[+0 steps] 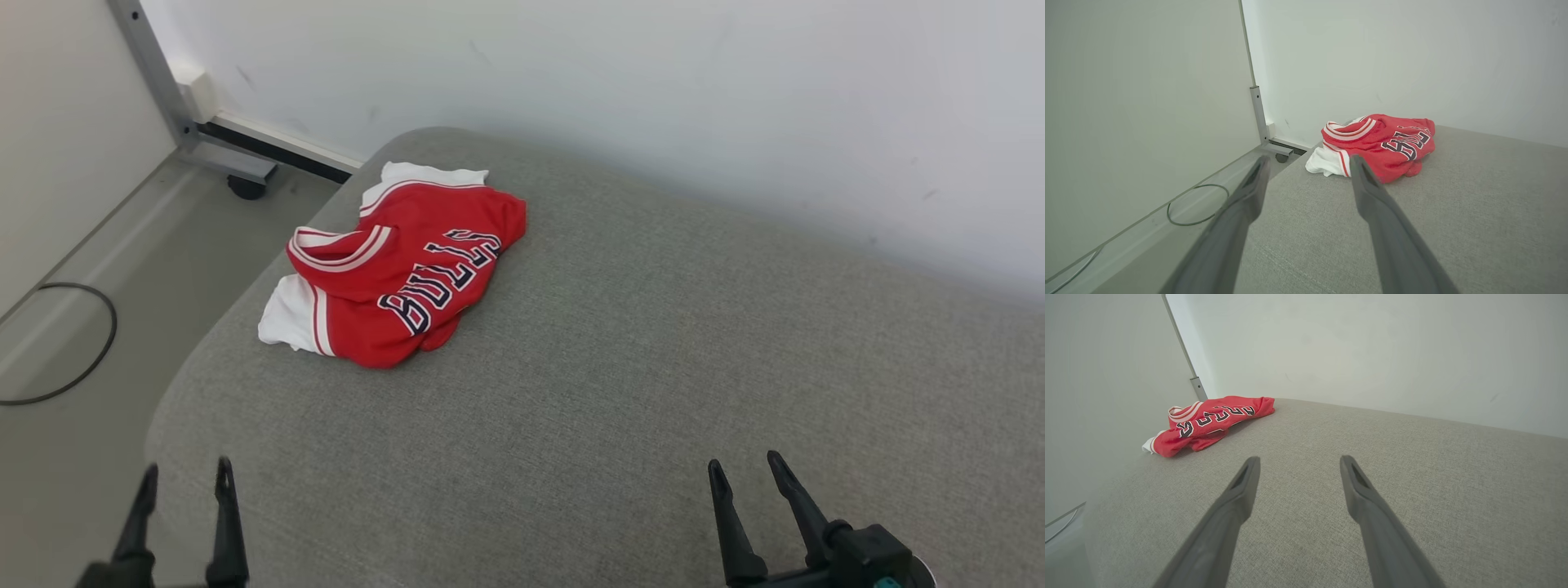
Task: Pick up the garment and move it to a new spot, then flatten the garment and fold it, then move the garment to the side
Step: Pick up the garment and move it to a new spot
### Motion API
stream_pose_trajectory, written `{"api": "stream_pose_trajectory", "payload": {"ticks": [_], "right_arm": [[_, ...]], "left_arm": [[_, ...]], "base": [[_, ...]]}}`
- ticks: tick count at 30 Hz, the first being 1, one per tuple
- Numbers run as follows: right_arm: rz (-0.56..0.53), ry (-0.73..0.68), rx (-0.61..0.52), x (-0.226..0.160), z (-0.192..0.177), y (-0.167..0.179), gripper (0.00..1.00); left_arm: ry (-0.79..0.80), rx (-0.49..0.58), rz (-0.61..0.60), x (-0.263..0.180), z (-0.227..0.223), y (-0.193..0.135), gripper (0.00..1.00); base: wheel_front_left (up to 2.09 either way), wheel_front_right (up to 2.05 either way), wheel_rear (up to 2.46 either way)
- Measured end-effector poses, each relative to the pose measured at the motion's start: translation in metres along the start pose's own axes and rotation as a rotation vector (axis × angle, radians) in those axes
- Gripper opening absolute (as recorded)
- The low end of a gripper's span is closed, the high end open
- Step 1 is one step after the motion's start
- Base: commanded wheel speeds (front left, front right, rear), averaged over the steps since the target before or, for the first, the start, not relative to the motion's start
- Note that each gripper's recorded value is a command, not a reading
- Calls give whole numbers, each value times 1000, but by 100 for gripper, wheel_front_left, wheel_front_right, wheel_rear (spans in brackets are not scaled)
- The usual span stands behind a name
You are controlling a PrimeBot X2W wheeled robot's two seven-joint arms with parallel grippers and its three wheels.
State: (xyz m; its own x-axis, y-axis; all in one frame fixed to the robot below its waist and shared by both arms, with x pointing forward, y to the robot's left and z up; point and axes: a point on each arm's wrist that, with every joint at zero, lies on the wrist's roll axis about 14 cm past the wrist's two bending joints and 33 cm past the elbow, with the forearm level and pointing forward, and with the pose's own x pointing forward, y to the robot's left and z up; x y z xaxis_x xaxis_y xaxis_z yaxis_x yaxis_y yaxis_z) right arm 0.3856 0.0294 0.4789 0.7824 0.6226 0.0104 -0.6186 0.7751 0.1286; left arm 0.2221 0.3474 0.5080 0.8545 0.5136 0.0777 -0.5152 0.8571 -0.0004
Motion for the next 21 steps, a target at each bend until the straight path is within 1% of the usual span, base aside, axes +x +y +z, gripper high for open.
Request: {"api": "stream_pose_trajectory", "payload": {"ticks": [5,10,12,16,19,21], "right_arm": [[-25,-29,-11,4,8,-11,100],[-65,-55,-3,12,13,-29,100],[-85,-62,3,15,13,-39,100],[-134,-70,21,16,11,-59,100],[-177,-64,35,12,5,-75,100],[-207,-57,44,9,0,-87,100]], "left_arm": [[-90,27,-53,43,32,-6,100],[-129,9,-94,92,50,-19,100],[-136,20,-114,114,55,-25,100],[-116,-1,-158,155,55,-41,100],[-53,-78,-163,187,49,-49,100],[-19,-83,-193,207,48,-60,100]], "base": [[0,0,0],[0,0,0],[0,0,0],[0,0,0],[0,0,0],[0,0,0]]}}
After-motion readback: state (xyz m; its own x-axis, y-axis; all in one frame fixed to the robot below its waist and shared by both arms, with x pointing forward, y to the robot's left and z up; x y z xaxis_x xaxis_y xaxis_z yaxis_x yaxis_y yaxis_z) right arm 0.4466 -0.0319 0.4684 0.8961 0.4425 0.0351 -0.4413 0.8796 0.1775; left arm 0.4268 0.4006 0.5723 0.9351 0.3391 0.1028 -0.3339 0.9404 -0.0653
